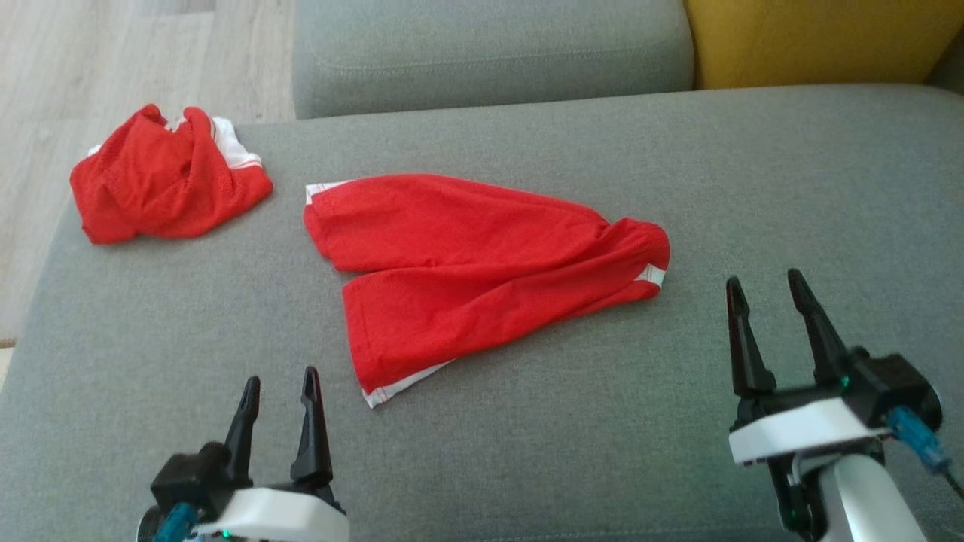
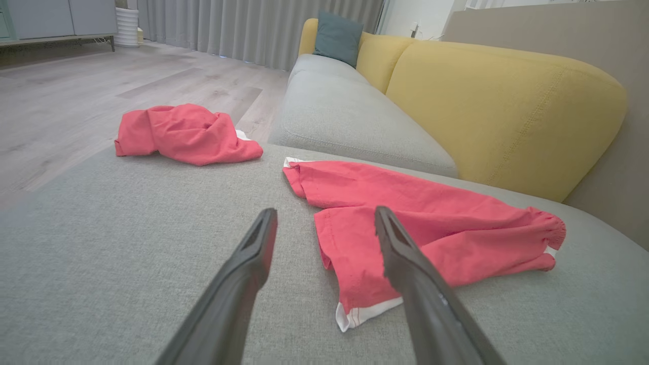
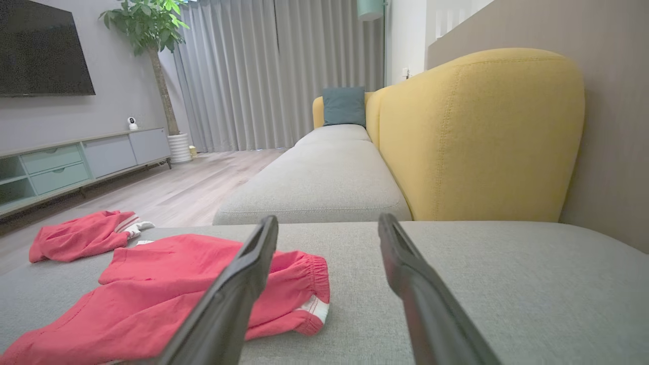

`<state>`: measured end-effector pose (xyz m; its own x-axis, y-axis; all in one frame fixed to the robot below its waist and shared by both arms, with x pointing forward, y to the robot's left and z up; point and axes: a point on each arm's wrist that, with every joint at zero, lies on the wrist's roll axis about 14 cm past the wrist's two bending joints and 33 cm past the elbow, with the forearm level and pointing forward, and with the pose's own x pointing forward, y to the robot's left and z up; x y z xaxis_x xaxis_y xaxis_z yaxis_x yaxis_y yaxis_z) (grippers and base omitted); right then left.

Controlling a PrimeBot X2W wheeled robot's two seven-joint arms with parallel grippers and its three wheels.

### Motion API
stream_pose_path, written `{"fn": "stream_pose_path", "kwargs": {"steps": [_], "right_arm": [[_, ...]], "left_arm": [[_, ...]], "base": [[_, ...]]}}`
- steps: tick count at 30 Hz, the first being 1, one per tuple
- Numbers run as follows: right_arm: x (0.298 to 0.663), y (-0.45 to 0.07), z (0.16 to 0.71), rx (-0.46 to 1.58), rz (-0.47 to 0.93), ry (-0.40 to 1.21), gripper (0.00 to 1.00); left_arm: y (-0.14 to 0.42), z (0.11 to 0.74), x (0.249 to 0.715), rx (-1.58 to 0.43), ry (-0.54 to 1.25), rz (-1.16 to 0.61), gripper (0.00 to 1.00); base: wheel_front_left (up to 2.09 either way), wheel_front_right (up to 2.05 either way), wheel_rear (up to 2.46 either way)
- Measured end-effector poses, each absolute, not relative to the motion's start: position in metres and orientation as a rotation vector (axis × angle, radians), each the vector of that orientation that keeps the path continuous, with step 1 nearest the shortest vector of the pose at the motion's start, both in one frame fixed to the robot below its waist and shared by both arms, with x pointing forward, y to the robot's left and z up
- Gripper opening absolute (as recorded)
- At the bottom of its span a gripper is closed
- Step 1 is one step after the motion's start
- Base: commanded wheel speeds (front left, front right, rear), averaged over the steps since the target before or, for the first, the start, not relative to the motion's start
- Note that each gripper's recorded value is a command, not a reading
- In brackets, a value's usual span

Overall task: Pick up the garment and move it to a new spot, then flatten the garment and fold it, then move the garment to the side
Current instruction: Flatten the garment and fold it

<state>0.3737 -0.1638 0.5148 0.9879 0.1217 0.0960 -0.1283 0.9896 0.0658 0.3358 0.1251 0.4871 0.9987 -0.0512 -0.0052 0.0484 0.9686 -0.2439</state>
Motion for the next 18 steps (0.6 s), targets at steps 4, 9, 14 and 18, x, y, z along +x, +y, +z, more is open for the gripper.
{"fn": "stream_pose_path", "kwargs": {"steps": [4,9,14,18], "right_arm": [[0.368,-0.166,0.512,0.071,0.115,-0.085,1.0],[0.367,-0.161,0.509,0.071,0.12,-0.078,1.0],[0.365,-0.156,0.502,0.092,0.13,-0.054,1.0],[0.364,-0.156,0.497,0.099,0.13,-0.039,1.0]], "left_arm": [[0.126,0.488,0.332,-0.246,0.009,-0.045,1.0],[0.125,0.49,0.332,-0.239,0.001,-0.049,1.0],[0.125,0.49,0.333,-0.239,0.002,-0.051,1.0],[0.124,0.489,0.334,-0.239,0.005,-0.055,1.0]], "base": [[0.0,0.0,0.0],[0.0,0.0,0.0],[0.0,0.0,0.0],[0.0,0.0,0.0]]}}
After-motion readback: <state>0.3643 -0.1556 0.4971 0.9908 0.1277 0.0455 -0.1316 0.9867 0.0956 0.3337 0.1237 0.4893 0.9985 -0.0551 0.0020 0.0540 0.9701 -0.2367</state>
